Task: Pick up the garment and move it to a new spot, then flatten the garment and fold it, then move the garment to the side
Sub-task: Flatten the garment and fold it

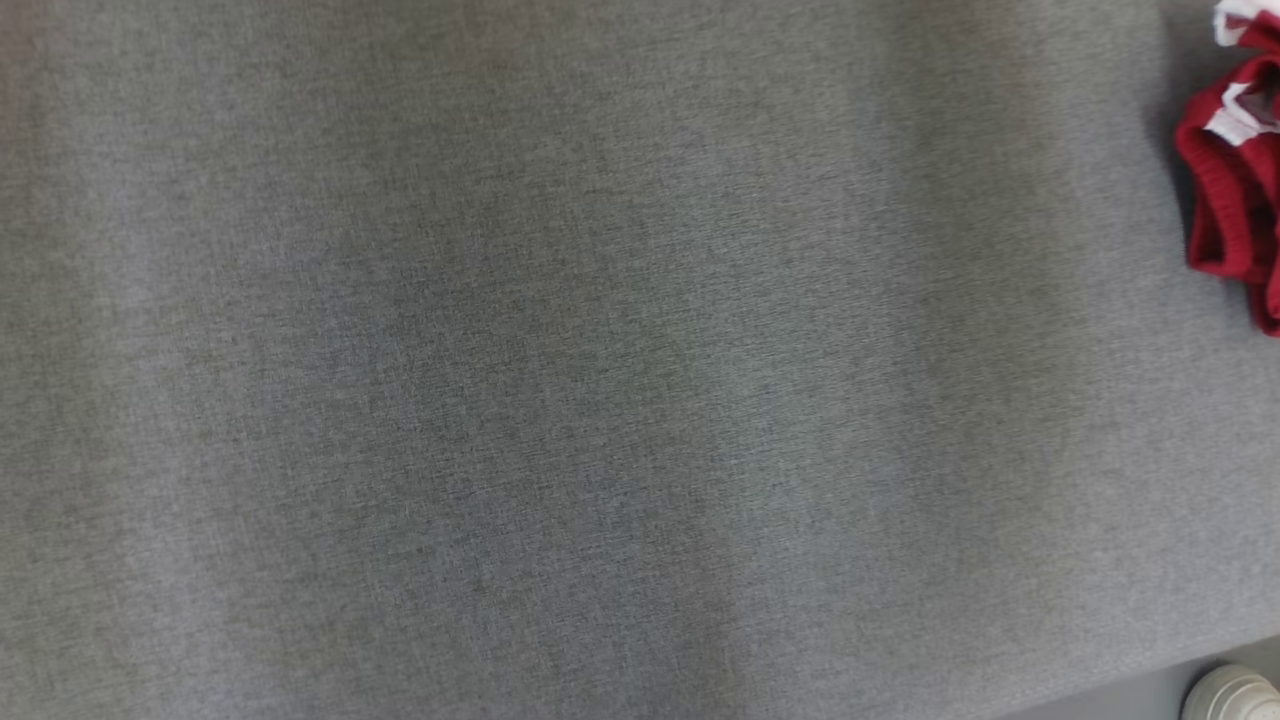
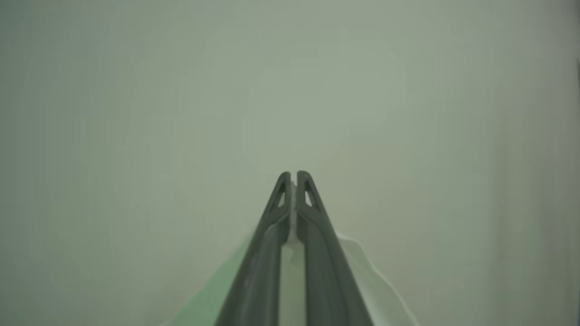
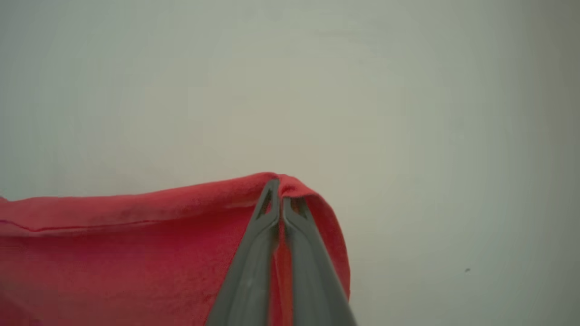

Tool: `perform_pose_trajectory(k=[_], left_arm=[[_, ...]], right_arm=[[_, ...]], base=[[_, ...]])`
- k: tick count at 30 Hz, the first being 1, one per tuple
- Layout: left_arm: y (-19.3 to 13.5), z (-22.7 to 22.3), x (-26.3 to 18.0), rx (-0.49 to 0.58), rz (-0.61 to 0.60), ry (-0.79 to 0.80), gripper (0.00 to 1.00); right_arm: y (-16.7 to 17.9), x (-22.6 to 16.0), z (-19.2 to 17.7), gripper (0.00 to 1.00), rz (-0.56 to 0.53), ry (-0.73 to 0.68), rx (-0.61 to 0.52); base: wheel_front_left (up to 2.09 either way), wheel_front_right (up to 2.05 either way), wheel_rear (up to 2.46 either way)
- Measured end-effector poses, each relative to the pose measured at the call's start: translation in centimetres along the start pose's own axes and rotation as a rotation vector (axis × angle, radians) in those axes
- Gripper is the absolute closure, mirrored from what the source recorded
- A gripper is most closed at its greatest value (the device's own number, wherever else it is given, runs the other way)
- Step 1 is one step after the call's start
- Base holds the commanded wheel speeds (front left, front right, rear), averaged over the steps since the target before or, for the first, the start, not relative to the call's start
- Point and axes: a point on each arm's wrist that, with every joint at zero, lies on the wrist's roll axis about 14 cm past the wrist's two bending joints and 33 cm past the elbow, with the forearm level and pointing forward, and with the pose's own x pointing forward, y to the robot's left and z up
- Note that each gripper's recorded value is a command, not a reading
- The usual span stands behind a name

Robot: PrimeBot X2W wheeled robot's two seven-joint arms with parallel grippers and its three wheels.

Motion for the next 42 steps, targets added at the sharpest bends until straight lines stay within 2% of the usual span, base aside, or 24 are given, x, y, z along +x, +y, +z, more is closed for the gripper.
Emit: perform_pose_trajectory(k=[6,12,18,24,27,30,37,42], left_arm=[[3.3,-7.8,-5.8,-0.005,0.065,0.202,1.00],[4.5,-9.8,-10.7,-0.083,0.136,0.287,1.00],[5.0,-8.8,-16.1,-0.203,0.245,0.332,1.00],[2.9,-6.5,-23.1,-0.307,0.328,0.413,1.00],[1.6,-5.6,-26.9,-0.344,0.379,0.454,1.00],[0.3,-4.7,-30.6,-0.368,0.432,0.495,1.00],[-1.9,-2.1,-38.7,-0.428,0.584,0.550,1.00],[-3.9,-0.8,-43.2,-0.469,0.651,0.603,1.00]], right_arm=[[2.0,-3.3,-8.6,1.00,0.077,0.206,-0.067],[4.0,-6.0,-11.6,1.00,0.166,0.292,-0.099],[4.7,-9.8,-12.2,1.00,0.202,0.379,-0.070],[3.7,-15.5,-13.0,1.00,0.174,0.587,-0.053],[3.3,-18.2,-13.2,1.00,0.131,0.669,-0.008],[3.7,-20.7,-13.2,1.00,0.081,0.725,0.088],[4.5,-26.1,-12.7,1.00,0.004,0.764,0.215],[3.4,-29.7,-12.4,1.00,-0.066,0.778,0.230]], base=[[0.00,0.00,0.00],[0.00,0.00,0.00],[0.00,0.00,0.00],[0.00,0.00,0.00],[0.00,0.00,0.00],[0.00,0.00,0.00],[0.00,0.00,0.00],[0.00,0.00,0.00]])
